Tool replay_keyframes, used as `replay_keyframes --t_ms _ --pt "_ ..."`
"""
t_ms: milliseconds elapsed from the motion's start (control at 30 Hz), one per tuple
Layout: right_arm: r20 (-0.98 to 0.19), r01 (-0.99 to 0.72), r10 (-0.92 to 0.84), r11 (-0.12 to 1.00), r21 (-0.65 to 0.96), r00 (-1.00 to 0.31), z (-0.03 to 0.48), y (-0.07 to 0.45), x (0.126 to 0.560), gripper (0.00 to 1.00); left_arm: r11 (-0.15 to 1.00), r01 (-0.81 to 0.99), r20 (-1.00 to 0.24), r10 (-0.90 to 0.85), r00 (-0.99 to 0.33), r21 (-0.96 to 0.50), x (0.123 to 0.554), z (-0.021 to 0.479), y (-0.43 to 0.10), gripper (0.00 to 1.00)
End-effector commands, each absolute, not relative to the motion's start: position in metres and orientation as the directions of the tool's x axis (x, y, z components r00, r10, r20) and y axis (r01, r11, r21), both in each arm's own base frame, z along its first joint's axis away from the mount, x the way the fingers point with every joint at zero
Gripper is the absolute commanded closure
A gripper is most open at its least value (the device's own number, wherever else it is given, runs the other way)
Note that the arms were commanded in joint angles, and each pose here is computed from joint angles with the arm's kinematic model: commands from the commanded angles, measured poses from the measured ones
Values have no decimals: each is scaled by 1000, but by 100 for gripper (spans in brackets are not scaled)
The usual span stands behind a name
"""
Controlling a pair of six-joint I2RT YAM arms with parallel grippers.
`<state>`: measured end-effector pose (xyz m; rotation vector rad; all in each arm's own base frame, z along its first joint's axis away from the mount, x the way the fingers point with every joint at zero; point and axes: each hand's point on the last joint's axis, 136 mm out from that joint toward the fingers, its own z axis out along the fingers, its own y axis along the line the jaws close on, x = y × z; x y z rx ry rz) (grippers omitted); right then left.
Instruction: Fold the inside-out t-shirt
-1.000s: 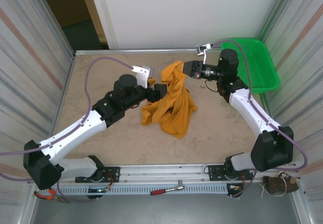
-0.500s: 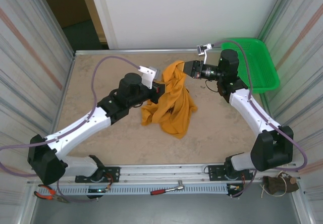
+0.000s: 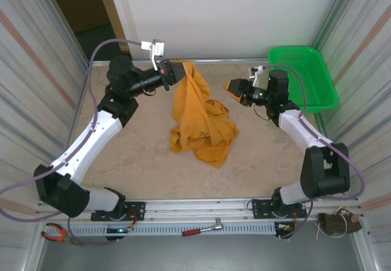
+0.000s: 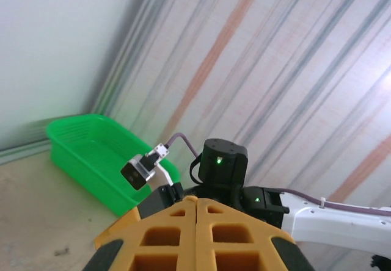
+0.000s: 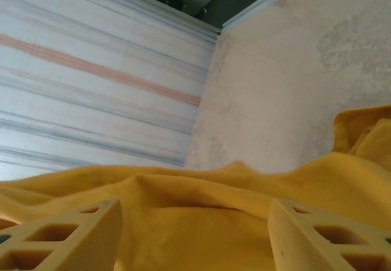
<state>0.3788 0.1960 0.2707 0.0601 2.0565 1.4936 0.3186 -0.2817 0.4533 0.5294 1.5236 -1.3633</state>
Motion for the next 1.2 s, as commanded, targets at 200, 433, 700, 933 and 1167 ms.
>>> replay_keyframes --t_ms 200,433,700,933,1167 --pt "-687 -545 231 459 701 -689 358 222 333 39 76 877 -862 -242 -445 -474 293 469 -290 100" --pt "-757 -614 154 494 615 -635 372 259 332 28 67 871 -856 -238 -459 -486 291 470 -291 100" --pt "-731 -593 96 519 616 -676 336 282 355 53 59 864 -846 -246 -473 -500 291 470 -290 100" --pt "-742 -668 77 381 639 -666 366 266 319 100 383 677 -778 -306 -549 -629 352 403 -246 100" --pt "-789 -788 46 36 615 -613 415 263 251 100 480 549 -721 -330 -610 -684 394 343 -230 100"
